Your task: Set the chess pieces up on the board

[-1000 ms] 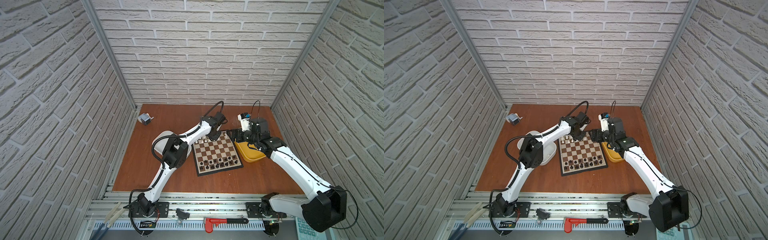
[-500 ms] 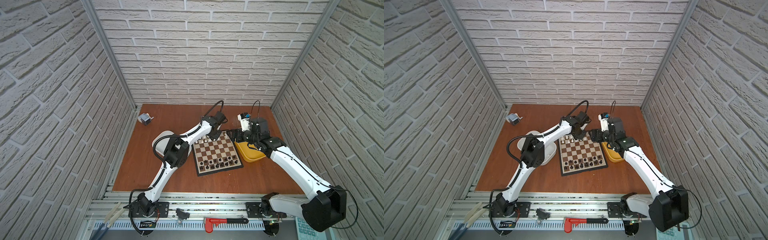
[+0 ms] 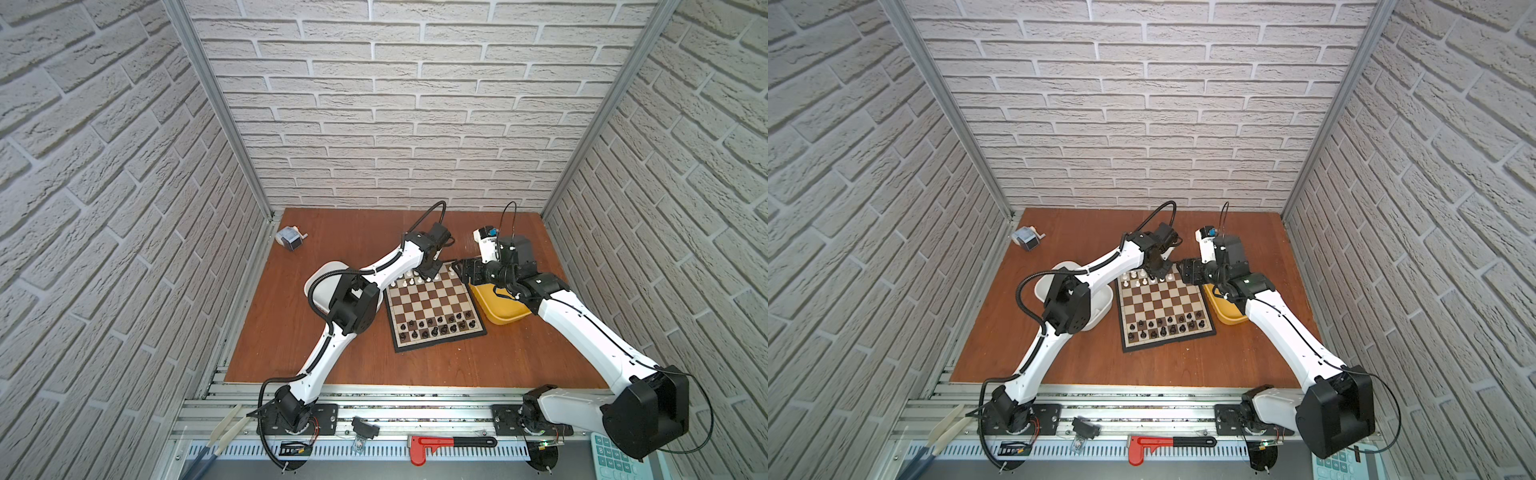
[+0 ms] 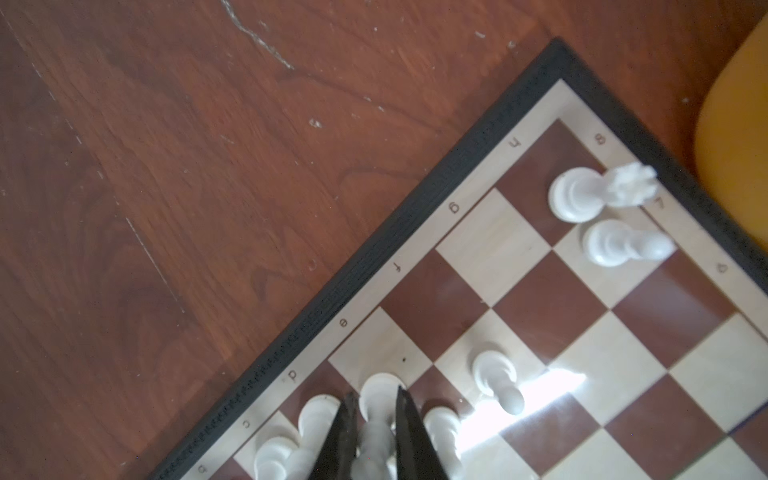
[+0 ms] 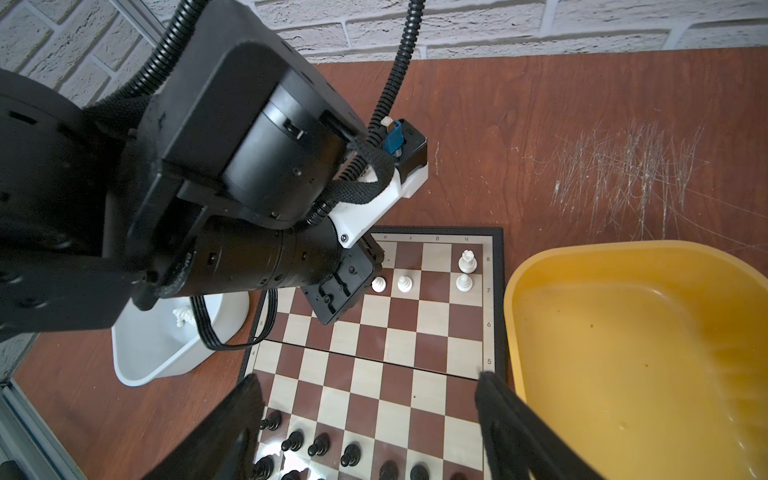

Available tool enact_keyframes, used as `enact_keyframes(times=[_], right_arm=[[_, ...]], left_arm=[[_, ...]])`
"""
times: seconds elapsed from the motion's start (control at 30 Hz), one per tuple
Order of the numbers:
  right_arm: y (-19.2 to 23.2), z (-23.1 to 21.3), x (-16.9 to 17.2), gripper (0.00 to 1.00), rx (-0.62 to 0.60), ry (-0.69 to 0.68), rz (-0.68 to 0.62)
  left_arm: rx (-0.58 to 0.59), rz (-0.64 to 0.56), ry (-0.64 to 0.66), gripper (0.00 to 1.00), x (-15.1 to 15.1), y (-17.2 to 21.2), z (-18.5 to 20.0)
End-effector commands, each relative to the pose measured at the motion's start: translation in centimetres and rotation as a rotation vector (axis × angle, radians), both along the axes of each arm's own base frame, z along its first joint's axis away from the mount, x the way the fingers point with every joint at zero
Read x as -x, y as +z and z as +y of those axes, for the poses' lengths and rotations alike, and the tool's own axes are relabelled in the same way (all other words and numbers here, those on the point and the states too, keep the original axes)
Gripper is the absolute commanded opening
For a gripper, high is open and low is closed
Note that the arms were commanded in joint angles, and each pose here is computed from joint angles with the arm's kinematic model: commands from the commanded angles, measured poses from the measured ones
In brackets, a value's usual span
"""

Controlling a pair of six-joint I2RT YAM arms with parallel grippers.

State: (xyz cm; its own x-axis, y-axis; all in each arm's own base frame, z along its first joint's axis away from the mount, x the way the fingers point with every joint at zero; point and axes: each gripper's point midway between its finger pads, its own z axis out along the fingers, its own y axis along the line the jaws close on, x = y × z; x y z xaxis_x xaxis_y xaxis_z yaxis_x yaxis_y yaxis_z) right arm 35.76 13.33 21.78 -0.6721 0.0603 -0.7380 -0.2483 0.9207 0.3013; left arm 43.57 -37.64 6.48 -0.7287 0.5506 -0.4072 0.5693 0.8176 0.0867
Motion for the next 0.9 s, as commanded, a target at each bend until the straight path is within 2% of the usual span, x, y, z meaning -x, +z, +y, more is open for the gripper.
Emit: enact_keyframes(times=[0.0, 0.57, 0.87], right_arm=[[1.2, 0.5, -0.5, 0.81, -0.012, 0.018, -0.047], [0.9, 0.5, -0.6, 0.81, -0.011, 0.019, -0.037], [1.3, 0.5, -0.5, 0.81, -0.011, 0.019, -0.048]], left_arm=[[0.015, -0.032, 0.027, 0.19, -1.5, 0.2, 0.1], [0.028, -0.028, 0.024, 0.17, -1.7, -0.1, -0.2], [0.084, -0.069, 0.003, 0.26, -1.5, 2.9, -1.4]])
